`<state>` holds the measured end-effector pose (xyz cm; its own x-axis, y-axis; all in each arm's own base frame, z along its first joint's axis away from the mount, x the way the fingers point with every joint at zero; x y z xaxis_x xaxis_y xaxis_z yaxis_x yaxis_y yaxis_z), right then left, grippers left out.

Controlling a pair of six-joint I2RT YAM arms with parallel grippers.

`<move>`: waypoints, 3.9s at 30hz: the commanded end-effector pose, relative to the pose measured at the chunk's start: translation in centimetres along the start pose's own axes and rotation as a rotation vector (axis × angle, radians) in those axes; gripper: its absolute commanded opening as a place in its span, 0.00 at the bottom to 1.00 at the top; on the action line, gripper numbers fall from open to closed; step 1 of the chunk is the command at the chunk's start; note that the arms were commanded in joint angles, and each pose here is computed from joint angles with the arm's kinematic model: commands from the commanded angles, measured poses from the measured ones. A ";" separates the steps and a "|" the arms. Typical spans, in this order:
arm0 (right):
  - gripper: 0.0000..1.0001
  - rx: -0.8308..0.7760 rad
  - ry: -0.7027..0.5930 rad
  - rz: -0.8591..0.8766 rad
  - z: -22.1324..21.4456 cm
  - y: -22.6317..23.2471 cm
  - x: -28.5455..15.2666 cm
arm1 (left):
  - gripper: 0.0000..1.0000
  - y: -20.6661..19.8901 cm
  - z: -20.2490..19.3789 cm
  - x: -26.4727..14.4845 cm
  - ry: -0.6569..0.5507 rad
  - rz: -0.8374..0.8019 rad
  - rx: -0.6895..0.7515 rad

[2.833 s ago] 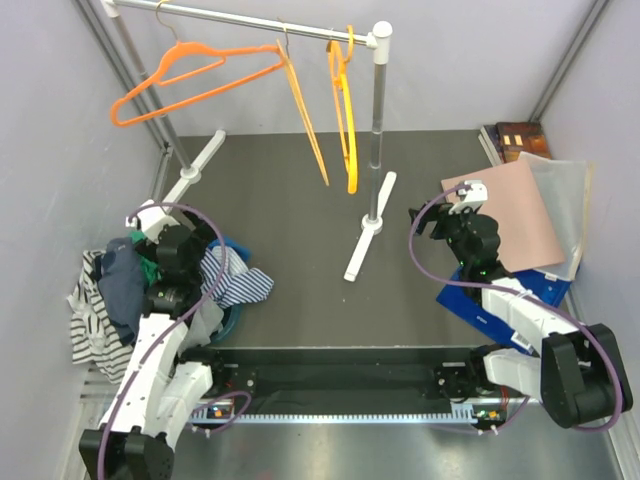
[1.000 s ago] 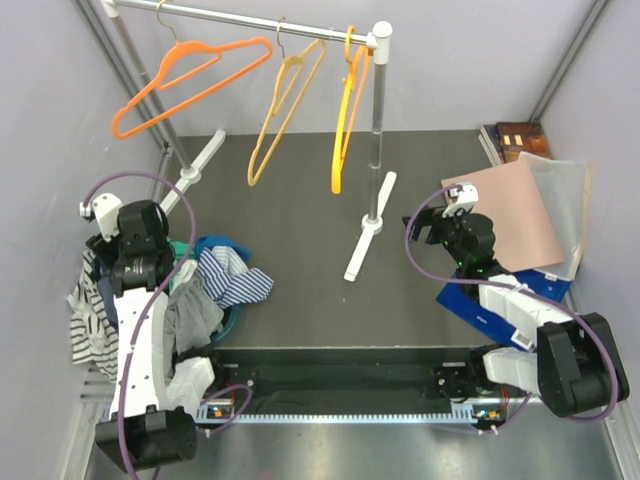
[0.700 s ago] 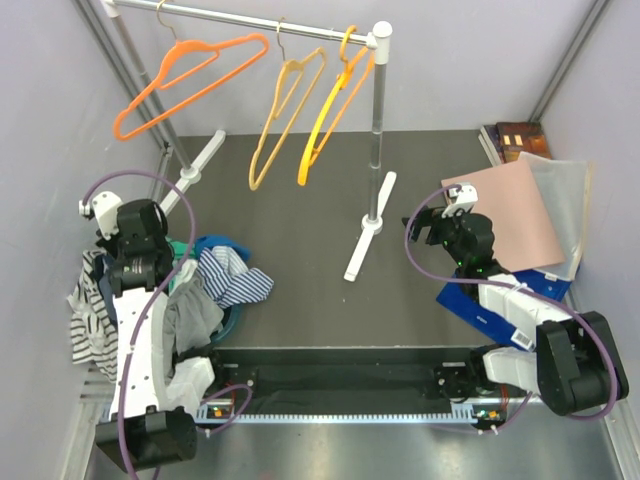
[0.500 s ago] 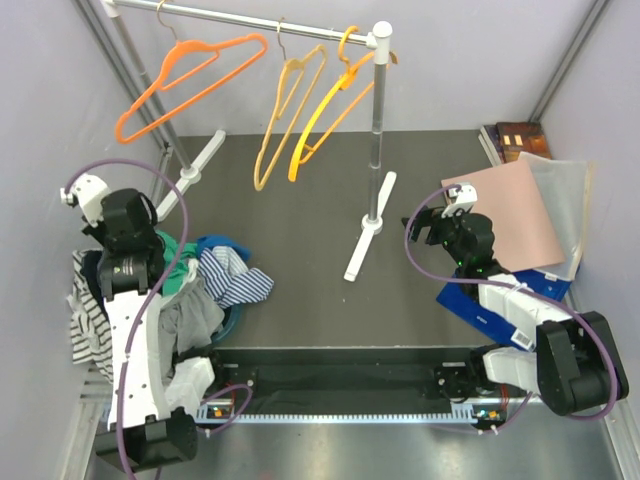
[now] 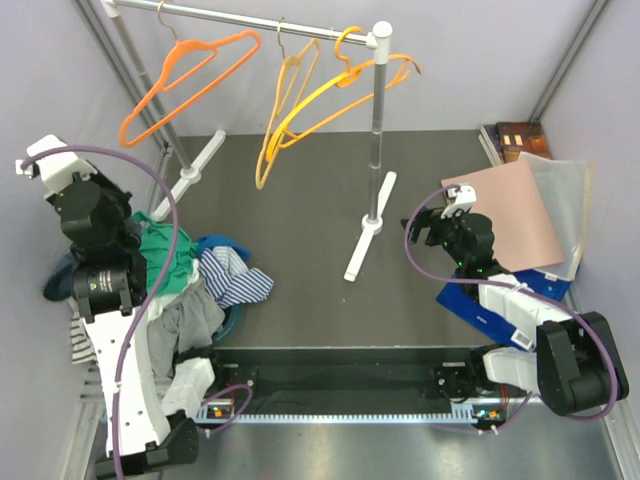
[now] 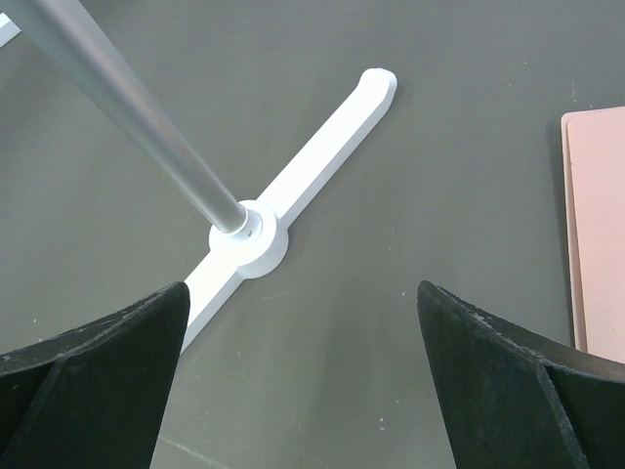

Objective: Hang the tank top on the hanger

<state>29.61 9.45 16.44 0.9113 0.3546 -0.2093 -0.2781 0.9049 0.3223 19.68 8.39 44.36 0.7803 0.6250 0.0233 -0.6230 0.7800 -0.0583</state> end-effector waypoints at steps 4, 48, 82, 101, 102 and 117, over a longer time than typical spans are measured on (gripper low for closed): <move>1.00 -0.012 -0.072 0.042 2.7 0.7 0.5 | 0.00 -2.3 10.6 -1.7 -0.307 -0.254 -0.090; 1.00 -0.001 -0.047 0.091 2.6 1.2 1.0 | 0.00 -10.6 -1.8 -3.6 0.046 -0.961 0.011; 1.00 0.007 0.015 0.113 1.6 1.8 1.2 | 0.00 -19.5 -17.4 -14.3 0.295 -1.156 -0.067; 0.99 -0.048 0.118 0.129 -0.6 3.7 2.2 | 0.78 -27.6 -27.2 -26.4 0.573 -1.417 -0.031; 0.99 -0.068 0.130 0.124 -0.9 4.1 2.3 | 0.93 -27.5 -27.2 -26.2 0.563 -1.405 -0.013; 0.97 -0.016 0.270 0.471 -5.2 13.4 3.7 | 0.99 -21.6 -29.3 -15.4 0.546 -0.920 0.072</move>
<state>27.32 20.97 13.03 0.6360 0.6747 -0.3746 -0.5600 0.7375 0.3776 22.05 -21.76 17.78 0.8503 -0.3759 -0.3684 0.3336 0.9263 -0.1751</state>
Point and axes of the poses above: each gripper's point midway between its finger pads, its own x axis out along the fingers, its own y axis along the line the jaws close on, z = x × y, the point moved 7 cm from there along -x, back along the fingers, and after that the axes turned 6 degrees about x, right-handed, at the moved point
